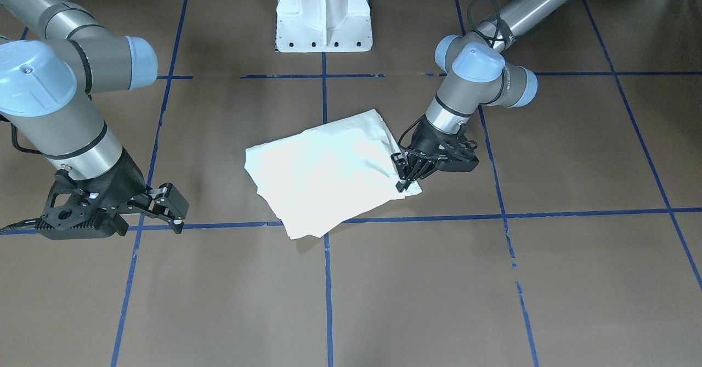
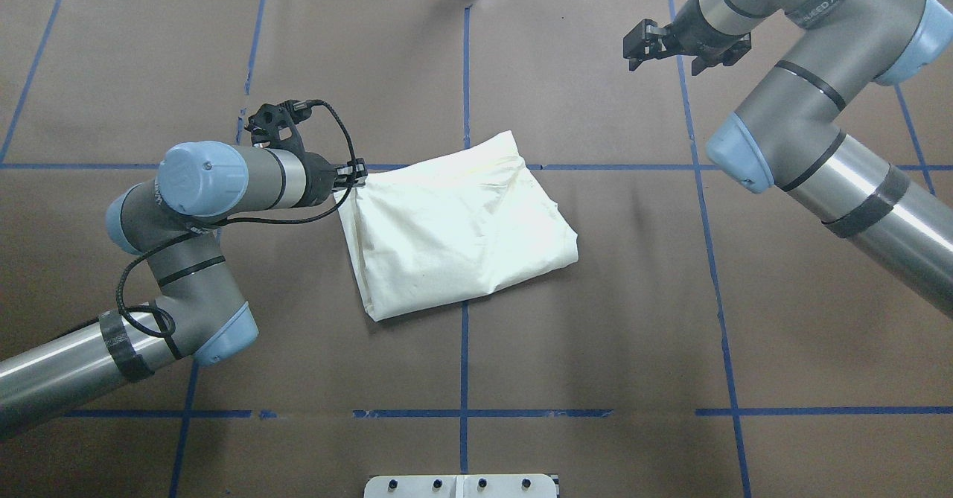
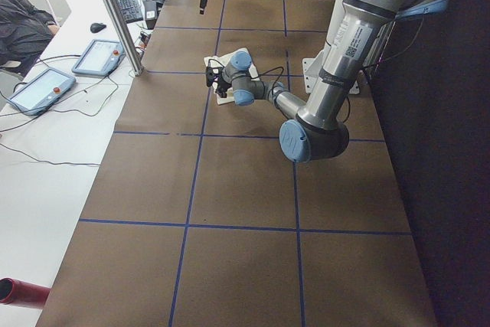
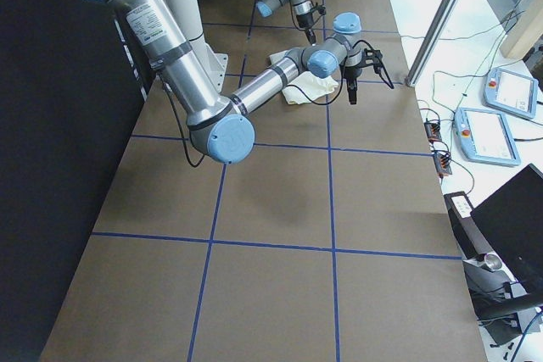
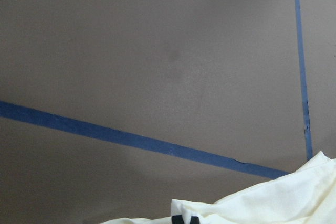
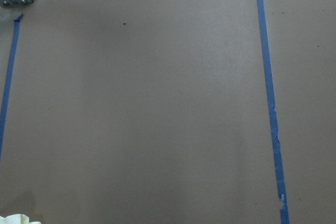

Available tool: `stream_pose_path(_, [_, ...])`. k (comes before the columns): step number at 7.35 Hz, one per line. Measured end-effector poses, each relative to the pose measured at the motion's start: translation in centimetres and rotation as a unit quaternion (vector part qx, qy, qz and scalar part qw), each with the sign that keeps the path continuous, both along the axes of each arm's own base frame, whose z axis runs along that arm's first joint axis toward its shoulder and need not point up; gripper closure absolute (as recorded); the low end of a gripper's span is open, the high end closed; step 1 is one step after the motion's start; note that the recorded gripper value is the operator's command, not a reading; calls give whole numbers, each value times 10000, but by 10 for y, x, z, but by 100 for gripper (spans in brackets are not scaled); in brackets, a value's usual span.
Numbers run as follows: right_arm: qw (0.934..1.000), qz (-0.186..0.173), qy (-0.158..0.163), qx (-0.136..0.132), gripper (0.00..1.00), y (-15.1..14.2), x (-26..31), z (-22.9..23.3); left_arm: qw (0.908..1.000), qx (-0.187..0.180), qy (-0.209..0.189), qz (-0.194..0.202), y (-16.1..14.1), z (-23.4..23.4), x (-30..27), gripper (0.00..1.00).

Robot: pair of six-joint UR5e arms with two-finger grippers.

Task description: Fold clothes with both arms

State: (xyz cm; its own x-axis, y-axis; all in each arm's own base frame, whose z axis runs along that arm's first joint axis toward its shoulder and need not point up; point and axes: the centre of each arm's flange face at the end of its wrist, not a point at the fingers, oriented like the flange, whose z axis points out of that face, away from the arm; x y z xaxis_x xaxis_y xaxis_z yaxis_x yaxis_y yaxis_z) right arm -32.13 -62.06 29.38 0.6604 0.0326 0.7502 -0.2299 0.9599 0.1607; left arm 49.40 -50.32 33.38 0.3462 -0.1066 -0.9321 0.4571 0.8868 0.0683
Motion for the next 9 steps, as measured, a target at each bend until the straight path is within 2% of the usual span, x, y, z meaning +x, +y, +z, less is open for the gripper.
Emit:
stream_pose_path(4, [10000, -1, 14, -7, 0, 0, 0, 3, 9986, 160, -313, -403, -80, -17, 3, 100])
stream_pose_path(6, [10000, -1, 17, -7, 0, 1, 0, 3, 9974, 301, -530, -393, -93, -6, -7, 100])
stream_pose_path(7, [10000, -3, 19, -10, 0, 1, 0, 4, 9971, 304, -587, -380, -93, 1, -9, 1])
stream_pose_path(9, [10000, -30, 26, -28, 0, 1, -2, 5, 9955, 455, -785, -257, -93, 15, -13, 0])
